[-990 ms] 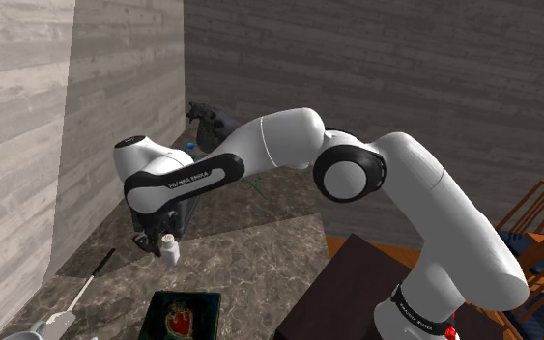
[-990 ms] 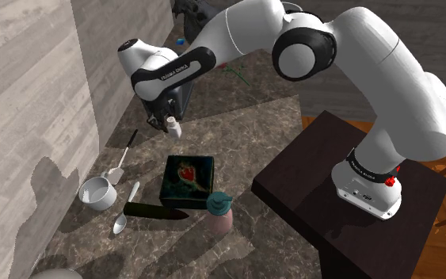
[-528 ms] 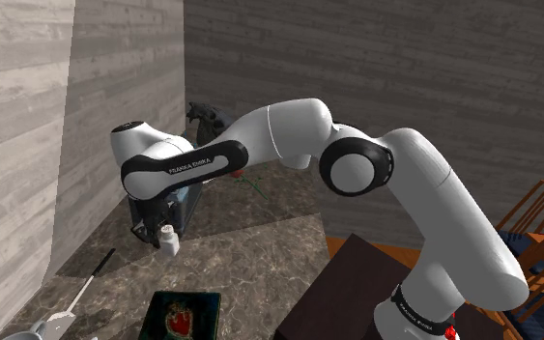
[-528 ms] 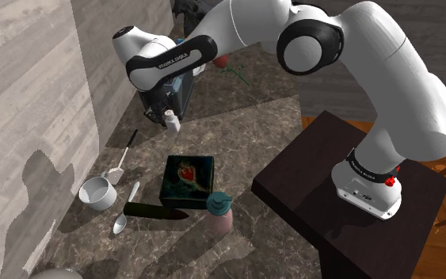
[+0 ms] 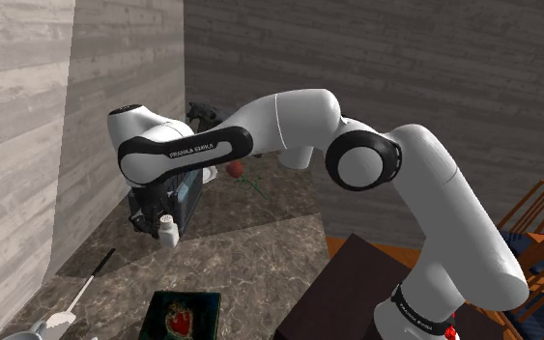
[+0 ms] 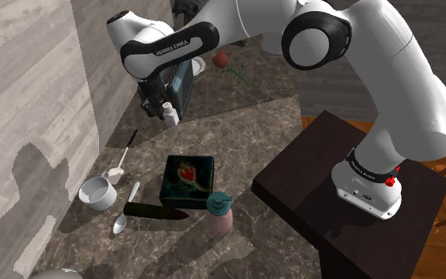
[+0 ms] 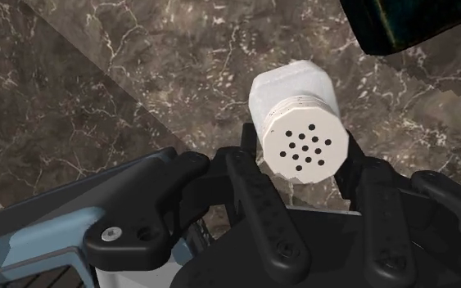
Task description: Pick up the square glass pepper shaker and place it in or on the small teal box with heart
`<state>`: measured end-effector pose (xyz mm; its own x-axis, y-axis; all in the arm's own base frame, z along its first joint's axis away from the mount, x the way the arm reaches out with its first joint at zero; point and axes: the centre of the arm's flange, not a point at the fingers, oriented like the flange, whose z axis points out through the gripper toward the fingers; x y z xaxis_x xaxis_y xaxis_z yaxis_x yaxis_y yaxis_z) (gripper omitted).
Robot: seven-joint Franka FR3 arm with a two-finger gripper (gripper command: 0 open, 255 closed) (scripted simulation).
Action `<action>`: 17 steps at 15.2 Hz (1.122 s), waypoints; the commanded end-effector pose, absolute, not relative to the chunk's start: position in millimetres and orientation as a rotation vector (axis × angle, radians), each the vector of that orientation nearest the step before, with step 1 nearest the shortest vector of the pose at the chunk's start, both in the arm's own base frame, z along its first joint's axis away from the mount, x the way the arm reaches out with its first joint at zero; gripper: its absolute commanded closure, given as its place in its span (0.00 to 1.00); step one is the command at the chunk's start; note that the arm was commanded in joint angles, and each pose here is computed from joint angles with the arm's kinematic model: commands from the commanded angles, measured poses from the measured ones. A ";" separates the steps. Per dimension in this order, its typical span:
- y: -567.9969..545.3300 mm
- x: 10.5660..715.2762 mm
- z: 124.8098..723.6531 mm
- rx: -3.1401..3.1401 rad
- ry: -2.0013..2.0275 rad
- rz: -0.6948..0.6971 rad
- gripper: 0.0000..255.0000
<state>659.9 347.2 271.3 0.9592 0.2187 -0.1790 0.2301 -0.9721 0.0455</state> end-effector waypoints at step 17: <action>430.3 472.4 269.5 3.044 0.349 -0.268 1.00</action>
